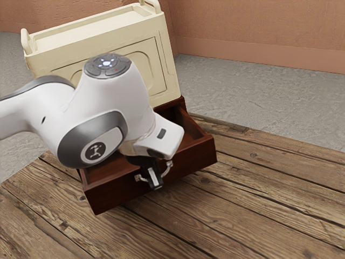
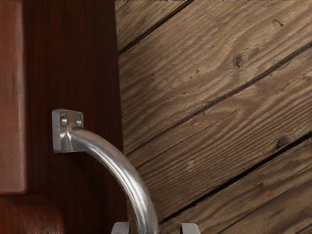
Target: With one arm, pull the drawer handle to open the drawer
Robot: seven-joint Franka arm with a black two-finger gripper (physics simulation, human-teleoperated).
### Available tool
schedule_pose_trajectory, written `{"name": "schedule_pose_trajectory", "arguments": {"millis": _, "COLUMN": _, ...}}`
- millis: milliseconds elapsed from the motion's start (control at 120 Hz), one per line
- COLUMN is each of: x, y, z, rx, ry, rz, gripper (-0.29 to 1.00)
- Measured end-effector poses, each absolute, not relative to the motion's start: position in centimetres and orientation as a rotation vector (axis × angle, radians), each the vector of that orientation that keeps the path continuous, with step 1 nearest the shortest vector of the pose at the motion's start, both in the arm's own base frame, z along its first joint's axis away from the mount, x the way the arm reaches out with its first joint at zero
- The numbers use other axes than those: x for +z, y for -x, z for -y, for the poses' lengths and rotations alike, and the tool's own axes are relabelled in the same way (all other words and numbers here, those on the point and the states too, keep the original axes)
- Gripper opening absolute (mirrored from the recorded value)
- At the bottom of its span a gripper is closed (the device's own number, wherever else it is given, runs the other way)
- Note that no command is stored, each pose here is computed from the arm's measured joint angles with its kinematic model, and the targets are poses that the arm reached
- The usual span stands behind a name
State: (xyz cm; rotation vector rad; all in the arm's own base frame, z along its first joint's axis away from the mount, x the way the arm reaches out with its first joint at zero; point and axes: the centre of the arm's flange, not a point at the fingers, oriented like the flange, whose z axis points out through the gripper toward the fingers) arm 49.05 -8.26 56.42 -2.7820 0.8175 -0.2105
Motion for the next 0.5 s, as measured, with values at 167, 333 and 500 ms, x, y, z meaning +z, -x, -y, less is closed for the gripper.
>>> {"name": "schedule_pose_trajectory", "arguments": {"millis": 167, "x": 57.0, "y": -48.7, "z": 8.6, "rx": -0.230, "ry": 2.778, "rz": -0.802, "gripper": -0.02}}
{"name": "schedule_pose_trajectory", "arguments": {"millis": 333, "x": 66.1, "y": -48.3, "z": 10.4, "rx": -0.389, "ry": 2.745, "rz": -0.819, "gripper": 0.24}}
{"name": "schedule_pose_trajectory", "arguments": {"millis": 500, "x": 71.2, "y": -46.3, "z": 7.2, "rx": -0.260, "ry": 2.870, "rz": -0.745, "gripper": 0.49}}
